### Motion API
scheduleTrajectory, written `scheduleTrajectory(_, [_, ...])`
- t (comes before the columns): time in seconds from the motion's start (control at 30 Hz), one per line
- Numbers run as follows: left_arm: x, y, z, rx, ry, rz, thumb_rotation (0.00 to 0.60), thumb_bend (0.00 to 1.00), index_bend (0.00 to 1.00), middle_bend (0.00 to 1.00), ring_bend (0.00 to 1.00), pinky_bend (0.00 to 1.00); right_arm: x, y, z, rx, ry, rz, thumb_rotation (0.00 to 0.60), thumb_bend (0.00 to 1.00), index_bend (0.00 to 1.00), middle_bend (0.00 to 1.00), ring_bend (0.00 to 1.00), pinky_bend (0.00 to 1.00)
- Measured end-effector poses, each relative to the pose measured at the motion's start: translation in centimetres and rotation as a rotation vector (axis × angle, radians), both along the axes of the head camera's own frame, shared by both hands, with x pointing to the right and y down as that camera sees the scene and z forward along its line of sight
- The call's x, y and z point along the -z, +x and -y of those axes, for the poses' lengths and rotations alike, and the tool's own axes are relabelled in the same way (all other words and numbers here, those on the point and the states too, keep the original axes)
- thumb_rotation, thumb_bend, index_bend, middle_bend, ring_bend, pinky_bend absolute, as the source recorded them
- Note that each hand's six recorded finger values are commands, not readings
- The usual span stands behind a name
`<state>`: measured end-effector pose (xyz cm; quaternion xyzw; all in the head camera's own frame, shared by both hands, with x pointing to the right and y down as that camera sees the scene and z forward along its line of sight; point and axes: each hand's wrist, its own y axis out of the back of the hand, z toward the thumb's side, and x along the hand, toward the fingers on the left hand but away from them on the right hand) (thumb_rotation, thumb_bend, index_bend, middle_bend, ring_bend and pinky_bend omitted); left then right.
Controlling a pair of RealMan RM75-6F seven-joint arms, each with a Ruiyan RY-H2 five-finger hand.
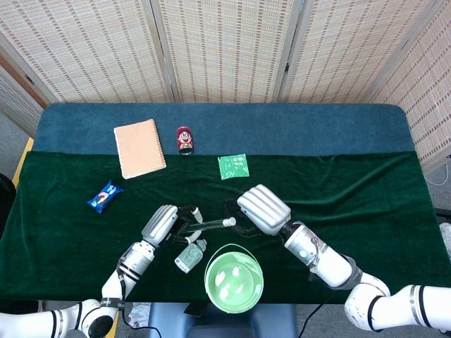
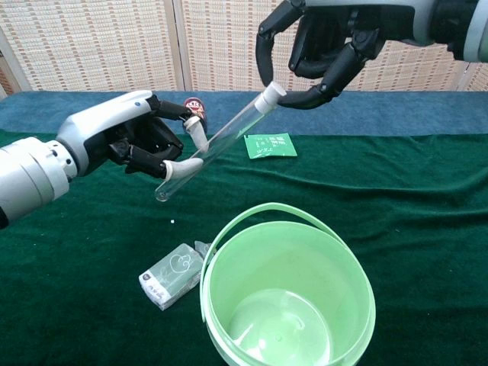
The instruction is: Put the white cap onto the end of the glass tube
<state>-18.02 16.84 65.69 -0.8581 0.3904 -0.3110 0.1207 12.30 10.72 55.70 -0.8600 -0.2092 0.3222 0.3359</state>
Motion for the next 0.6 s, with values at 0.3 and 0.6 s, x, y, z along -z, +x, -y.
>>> scheduleTrajectory(0.3, [-0.7, -0.6, 0.0, -0.004, 0.01, 0.031, 0.6, 0.51, 0.67, 0.94, 0.89, 0.91, -0.4, -0.2, -0.1, 0.007, -0.016, -0.003, 0.6, 0.15, 0.0, 0.95, 1.0, 1.0])
scheduleTrajectory(0.6, [-2.5, -2.5, 0.6, -0.025, 0.033, 0.137, 0.6, 0.51, 0.67, 0.94, 0.89, 0.91, 0.0, 2.5, 1.1, -0.063, 0.0, -0.027, 0.6, 0.15, 0.0, 0.95, 1.0, 1.0])
